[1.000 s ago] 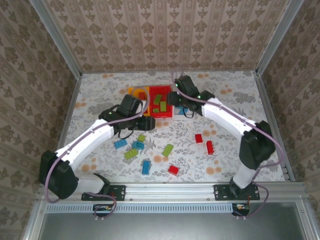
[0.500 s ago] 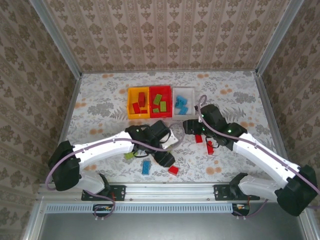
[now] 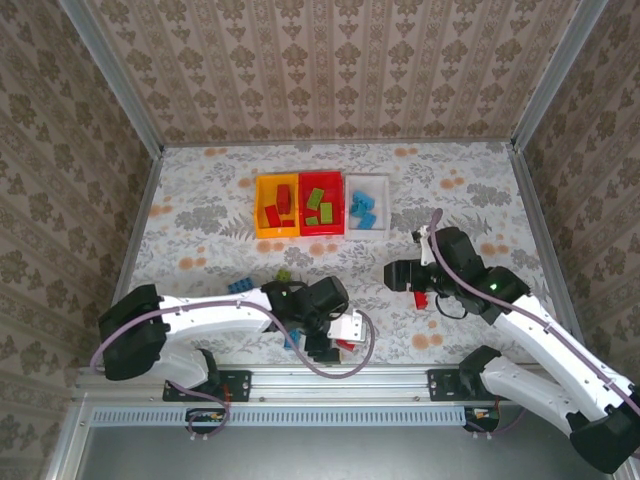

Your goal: Sort the legos into containers by color

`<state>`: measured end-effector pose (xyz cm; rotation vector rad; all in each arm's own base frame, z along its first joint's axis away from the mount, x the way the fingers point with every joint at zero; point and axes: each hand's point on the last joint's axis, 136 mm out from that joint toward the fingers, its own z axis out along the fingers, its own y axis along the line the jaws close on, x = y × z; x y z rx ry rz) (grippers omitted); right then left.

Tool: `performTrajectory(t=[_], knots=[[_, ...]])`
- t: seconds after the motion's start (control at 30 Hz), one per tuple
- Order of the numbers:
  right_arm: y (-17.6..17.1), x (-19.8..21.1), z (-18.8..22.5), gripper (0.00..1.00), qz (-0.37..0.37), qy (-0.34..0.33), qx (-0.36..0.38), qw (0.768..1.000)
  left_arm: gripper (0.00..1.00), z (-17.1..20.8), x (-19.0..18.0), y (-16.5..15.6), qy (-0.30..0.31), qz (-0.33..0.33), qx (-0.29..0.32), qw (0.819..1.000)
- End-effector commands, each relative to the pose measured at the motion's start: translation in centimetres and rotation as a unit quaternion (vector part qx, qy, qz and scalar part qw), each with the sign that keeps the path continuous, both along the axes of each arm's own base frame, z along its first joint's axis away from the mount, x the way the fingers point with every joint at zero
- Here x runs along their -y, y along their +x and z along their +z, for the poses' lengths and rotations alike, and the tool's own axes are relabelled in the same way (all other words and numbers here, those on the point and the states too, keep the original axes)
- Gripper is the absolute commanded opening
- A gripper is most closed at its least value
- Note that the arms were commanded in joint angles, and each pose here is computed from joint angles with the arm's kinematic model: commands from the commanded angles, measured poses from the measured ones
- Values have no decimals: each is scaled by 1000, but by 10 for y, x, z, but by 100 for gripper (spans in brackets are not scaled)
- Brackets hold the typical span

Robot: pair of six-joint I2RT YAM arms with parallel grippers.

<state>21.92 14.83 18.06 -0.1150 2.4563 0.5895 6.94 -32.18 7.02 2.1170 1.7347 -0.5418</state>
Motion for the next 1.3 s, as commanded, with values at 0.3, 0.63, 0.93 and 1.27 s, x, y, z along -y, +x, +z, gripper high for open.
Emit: performTrajectory(t=[0.3, 0.63, 0.93, 1.27], knots=[[-33, 2, -18, 81, 11, 39, -86, 996, 82, -25, 18, 3, -2, -32, 14, 999], [-30, 1, -22, 80, 8, 45, -93, 995, 48, -39, 31, 5, 17, -17, -12, 1000], [-23, -3, -15, 80, 15, 53, -82, 995, 23, -7, 35, 39, -18, 83, 14, 996], [30, -49, 32, 78, 82, 97, 28, 991, 23, 78, -57, 190, -88, 484, -25, 870]])
